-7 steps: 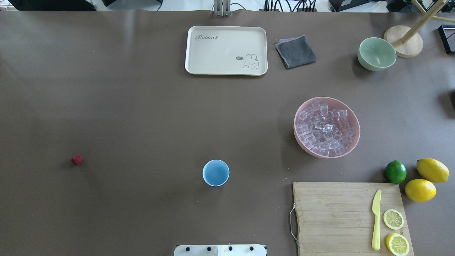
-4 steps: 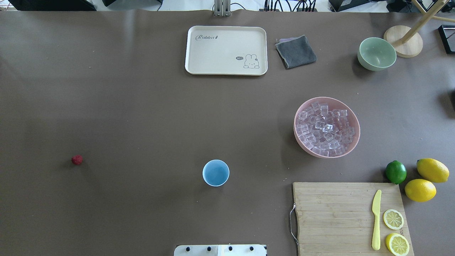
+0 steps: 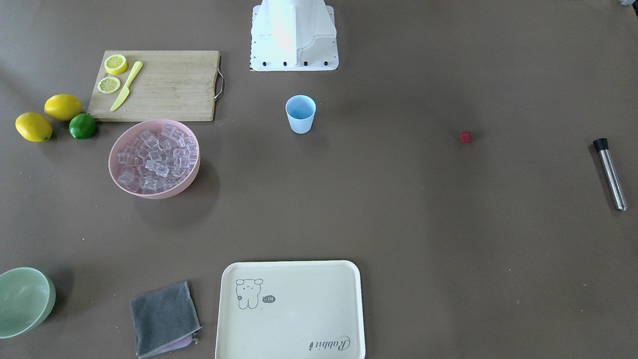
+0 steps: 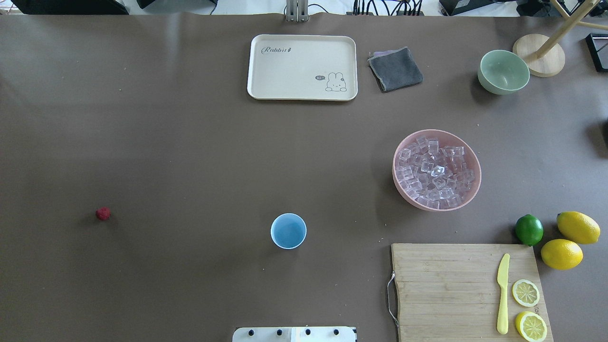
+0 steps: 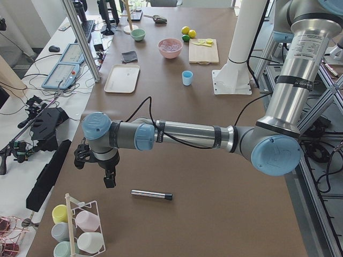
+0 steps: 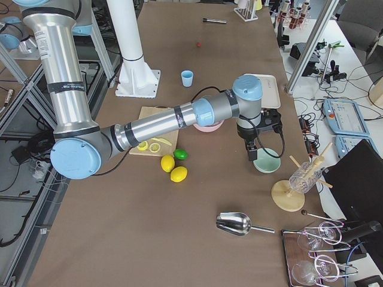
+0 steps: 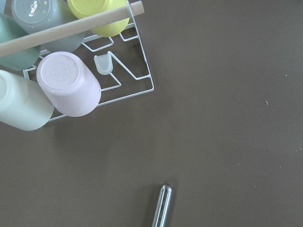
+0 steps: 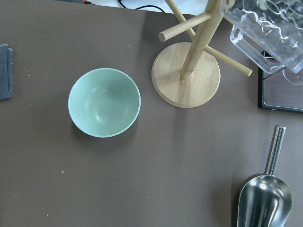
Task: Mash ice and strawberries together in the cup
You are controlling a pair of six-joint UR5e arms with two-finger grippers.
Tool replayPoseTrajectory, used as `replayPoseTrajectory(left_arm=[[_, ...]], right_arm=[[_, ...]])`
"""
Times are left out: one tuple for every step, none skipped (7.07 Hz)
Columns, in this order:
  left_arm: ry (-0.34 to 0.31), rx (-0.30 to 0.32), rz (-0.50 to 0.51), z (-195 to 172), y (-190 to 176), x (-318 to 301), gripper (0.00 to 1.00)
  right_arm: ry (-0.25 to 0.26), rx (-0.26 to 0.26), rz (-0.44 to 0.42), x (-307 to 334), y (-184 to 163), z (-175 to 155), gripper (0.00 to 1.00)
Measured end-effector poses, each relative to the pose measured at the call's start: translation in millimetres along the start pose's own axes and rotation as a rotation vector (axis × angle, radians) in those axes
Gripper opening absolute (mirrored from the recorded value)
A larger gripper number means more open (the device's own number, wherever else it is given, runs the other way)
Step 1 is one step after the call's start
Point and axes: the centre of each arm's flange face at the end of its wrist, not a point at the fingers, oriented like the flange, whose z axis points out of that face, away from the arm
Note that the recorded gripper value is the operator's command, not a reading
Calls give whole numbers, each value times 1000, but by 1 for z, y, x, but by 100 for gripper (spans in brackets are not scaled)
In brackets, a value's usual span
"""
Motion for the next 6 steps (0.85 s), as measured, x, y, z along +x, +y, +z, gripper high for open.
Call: replayPoseTrajectory(left_arm=[[2, 15, 14, -3, 5, 2, 99], [5, 37, 33, -4, 9, 2, 99], [10, 55, 50, -5, 12, 3, 99], [13, 67, 62, -9, 10, 8, 99], [15, 76, 71, -13, 6, 14, 99], [16, 81, 76, -16, 3, 18, 99]], right_arm=[[3, -1, 0, 0, 1, 0, 99], [1, -8, 0, -2, 3, 4, 97], [-7, -11, -3, -14, 2, 7, 97], [-21, -9, 2, -35, 1, 7, 97], [-36, -6, 20, -59, -1, 5, 95], [-52, -5, 48, -83, -1, 4, 95]])
